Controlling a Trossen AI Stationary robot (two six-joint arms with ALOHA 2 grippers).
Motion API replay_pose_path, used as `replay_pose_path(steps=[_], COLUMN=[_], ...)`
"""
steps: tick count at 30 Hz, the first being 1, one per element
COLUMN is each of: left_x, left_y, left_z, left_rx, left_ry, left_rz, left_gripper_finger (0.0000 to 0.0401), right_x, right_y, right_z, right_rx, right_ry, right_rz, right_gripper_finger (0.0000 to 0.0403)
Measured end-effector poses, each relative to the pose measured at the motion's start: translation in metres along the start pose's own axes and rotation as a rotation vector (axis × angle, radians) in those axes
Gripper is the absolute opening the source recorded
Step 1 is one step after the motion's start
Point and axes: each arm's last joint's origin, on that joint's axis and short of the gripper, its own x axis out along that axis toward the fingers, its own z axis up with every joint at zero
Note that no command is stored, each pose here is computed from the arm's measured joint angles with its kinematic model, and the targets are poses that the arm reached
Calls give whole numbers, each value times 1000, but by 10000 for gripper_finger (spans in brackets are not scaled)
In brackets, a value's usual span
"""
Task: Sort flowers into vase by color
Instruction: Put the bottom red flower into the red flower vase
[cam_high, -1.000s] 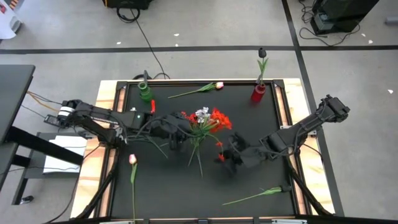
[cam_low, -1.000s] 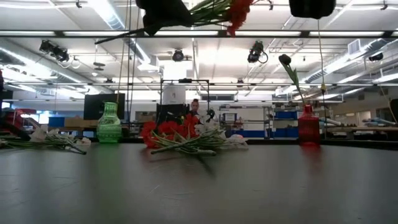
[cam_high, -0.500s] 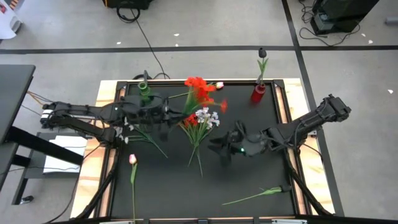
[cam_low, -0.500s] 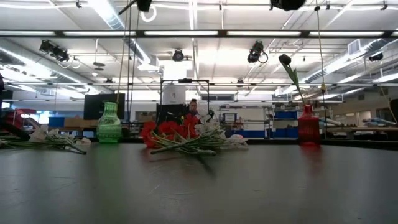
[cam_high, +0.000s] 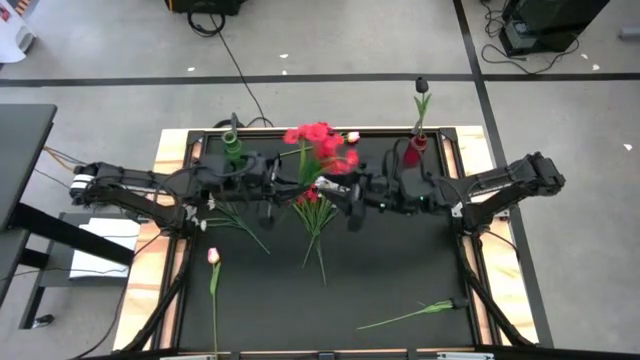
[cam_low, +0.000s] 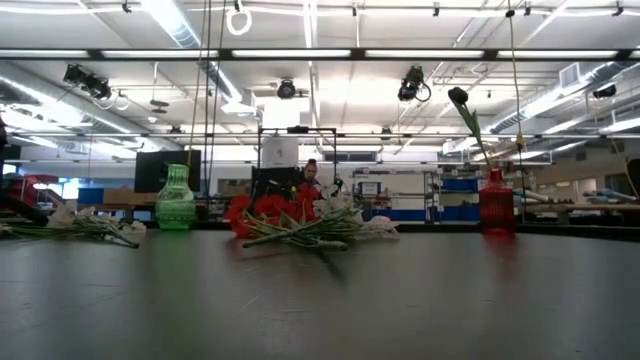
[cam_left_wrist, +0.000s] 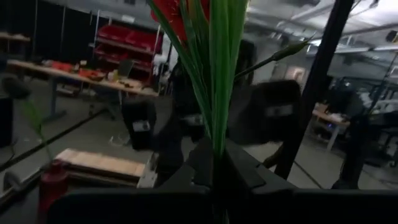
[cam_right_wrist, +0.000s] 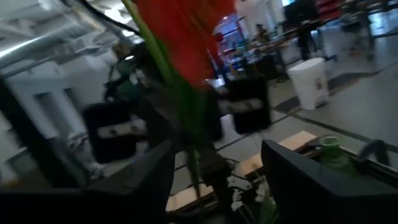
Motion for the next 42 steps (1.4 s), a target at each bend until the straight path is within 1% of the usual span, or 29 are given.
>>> replay_pose_path(steps=[3, 6, 9, 12, 14, 16, 20, 22, 23, 26, 30, 34, 38, 42], left_x=[9, 18, 24, 26, 26, 26, 26, 26, 26, 26, 25, 15, -7, -33], left_y=[0, 1, 3, 3, 3, 3, 4, 5, 7, 12, 12, 13, 16, 23], left_z=[-9, -19, -25, -27, -27, -27, -28, -29, -30, -32, -34, -26, -11, 5], left_rx=[0, -1, -2, -3, -3, -2, -3, -21, -37, -74, -78, -65, -41, -2], left_ry=[20, 32, 41, 37, 38, 37, 43, 55, 67, 91, 107, 132, 175, 193], left_rz=[-33, -37, -41, -44, -45, -44, -37, -1, 21, 60, 68, 81, 122, 180], left_gripper_finger=[18, 18, 18, 18, 18, 18, 23, 34, 44, 83, 145, 194, 219, 223], right_x=[2, 3, 3, 4, 4, 4, 5, 6, 7, 7, 7, 3, -7, -18], right_y=[-4, -3, -4, -6, -8, -8, -11, -13, -14, -16, -20, -25, -33, -39], right_z=[3, 4, 4, 5, 5, 5, 6, 6, 6, 6, 8, 10, 13, 17], right_rx=[-32, -58, -76, -76, -68, -68, -74, -78, -83, -92, -100, -115, -144, -170], right_ry=[10, 8, 12, 11, 12, 14, 16, 30, 36, 31, 35, 63, 120, 173], right_rz=[59, 107, 98, 96, 90, 88, 99, 119, 125, 109, 87, 11, -101, -174], right_gripper_finger=[268, 275, 270, 248, 221, 186, 91, 38, 23, 20, 17, 17, 17, 17])
